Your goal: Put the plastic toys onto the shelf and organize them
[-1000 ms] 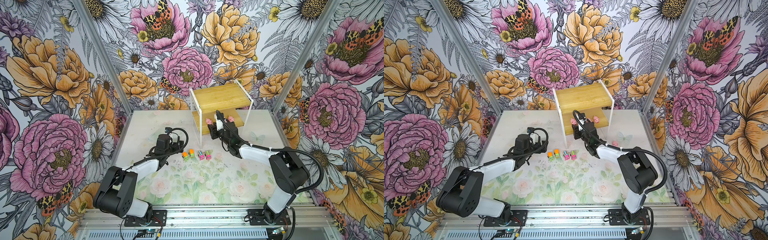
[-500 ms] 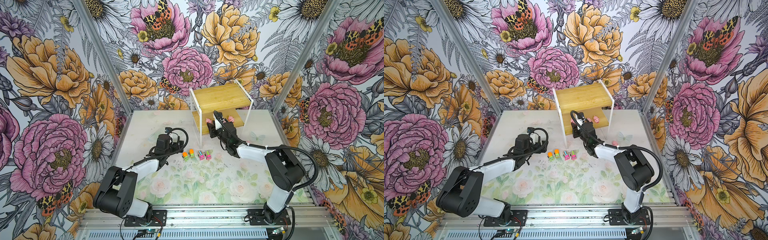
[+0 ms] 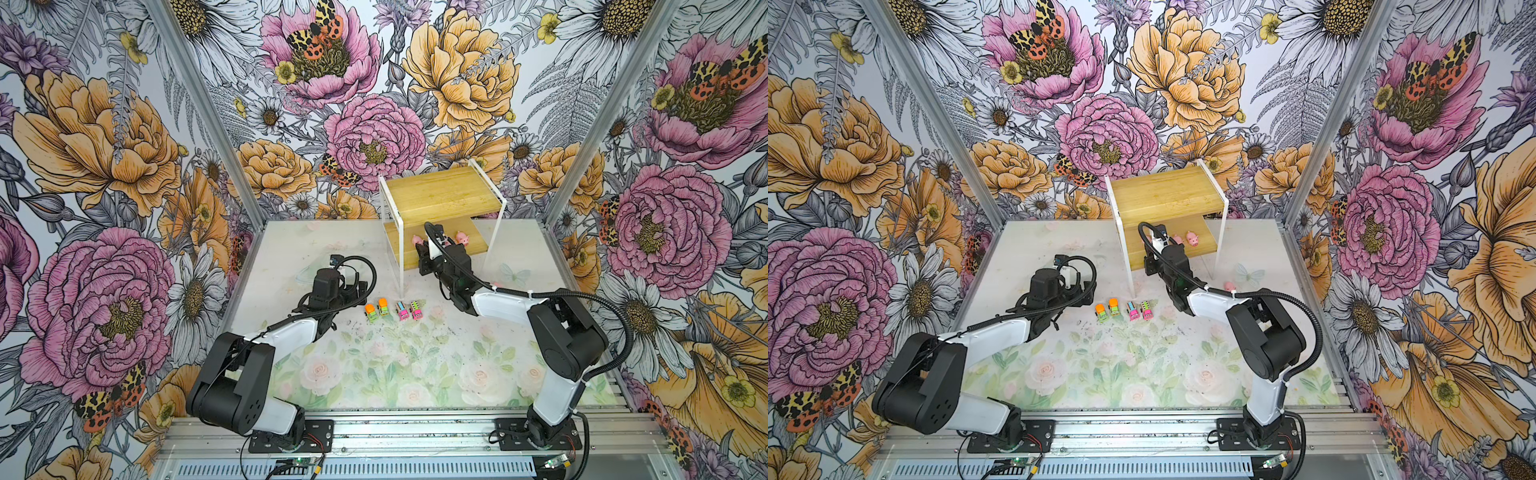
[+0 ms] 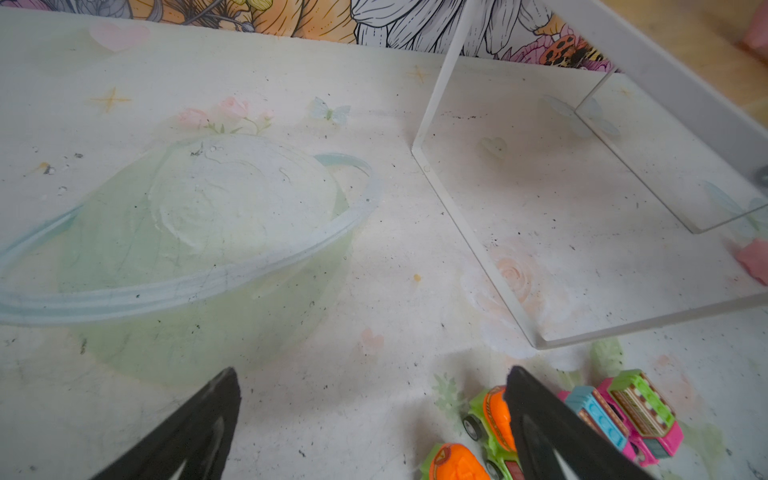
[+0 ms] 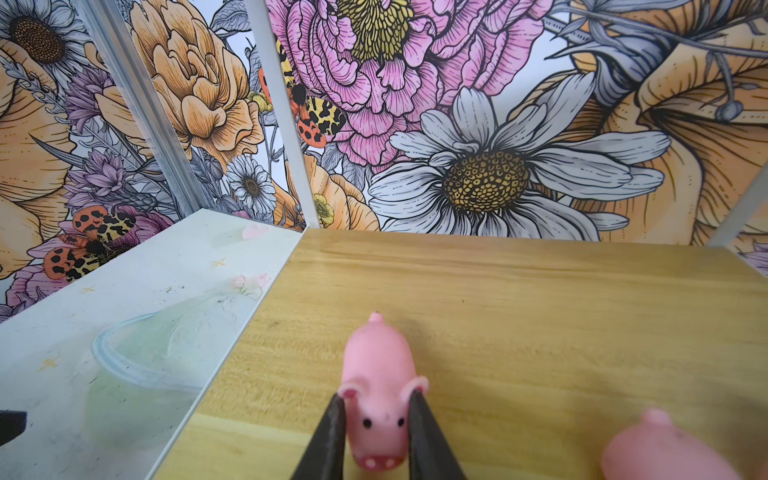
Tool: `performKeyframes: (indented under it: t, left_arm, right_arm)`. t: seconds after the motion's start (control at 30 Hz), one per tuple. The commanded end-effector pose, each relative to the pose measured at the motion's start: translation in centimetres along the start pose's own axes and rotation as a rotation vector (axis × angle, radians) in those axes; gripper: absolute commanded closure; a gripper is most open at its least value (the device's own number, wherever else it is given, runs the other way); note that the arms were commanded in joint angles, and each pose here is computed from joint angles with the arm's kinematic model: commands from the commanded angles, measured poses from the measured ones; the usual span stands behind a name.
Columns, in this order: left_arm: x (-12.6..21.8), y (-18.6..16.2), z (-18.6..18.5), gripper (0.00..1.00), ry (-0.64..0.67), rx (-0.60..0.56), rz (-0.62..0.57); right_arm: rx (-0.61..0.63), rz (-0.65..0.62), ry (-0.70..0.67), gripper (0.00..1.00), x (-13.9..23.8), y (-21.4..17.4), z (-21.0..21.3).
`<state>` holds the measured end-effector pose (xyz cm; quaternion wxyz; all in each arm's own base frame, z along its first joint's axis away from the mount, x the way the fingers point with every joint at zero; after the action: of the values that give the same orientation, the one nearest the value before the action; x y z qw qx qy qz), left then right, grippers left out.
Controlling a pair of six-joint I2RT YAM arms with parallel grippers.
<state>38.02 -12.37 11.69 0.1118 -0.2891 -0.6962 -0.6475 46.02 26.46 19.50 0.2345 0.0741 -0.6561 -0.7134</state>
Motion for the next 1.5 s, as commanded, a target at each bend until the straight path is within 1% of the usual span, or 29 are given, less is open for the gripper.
performKeyframes:
  t: [0.0, 0.83, 0.9, 1.0, 1.17, 1.3, 1.4, 1.47]
  left_arm:
    - [0.0, 0.7, 0.0, 0.01, -0.011, -0.006, -0.019]
    - [0.0, 0.6, 0.0, 0.01, -0.011, -0.008, -0.017]
    - [0.0, 0.7, 0.0, 0.01, -0.011, -0.007, -0.018]
    - [0.0, 0.7, -0.1, 0.01, -0.012, -0.008, -0.017]
    - [0.0, 0.6, -0.1, 0.01, -0.013, -0.009, -0.017]
    - [0.1, 0.7, -0.2, 0.01, -0.014, -0.011, -0.019]
    - [0.1, 0.7, -0.2, 0.01, -0.016, -0.011, -0.020]
    - [0.1, 0.7, -0.2, 0.01, -0.016, -0.011, -0.020]
  right_arm:
    - [0.017, 0.075, -0.001, 0.75, 0.3, -2.3, 0.3]
    - [0.031, 0.034, -0.043, 0.78, 2.3, -1.0, -0.5]
    - [0.033, 0.026, -0.039, 0.77, 2.6, -0.7, -0.4]
    - [0.033, 0.007, -0.010, 0.73, 3.5, 0.1, 0.0]
    - [-0.017, -0.030, 0.072, 0.64, 6.7, 1.3, 1.1]
    - [-0.073, -0.060, 0.072, 0.60, 10.7, 1.8, 0.6]
    - [-0.135, -0.039, -0.045, 0.56, 13.9, 1.5, -1.8]
    - [-0.187, -0.013, -0.166, 0.54, 16.3, 1.0, -4.3]
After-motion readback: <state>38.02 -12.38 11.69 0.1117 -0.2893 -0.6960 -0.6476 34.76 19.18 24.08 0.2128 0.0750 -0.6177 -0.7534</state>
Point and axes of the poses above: each gripper's point midway between its finger pads, its own x axis back along the fingers, its own z axis along the line the jaws close on, y = z × x, the point moved 1 cm from there along x, back along the fingers, and after that the axes turned 4 degrees about -x, right-handed, at the moved point
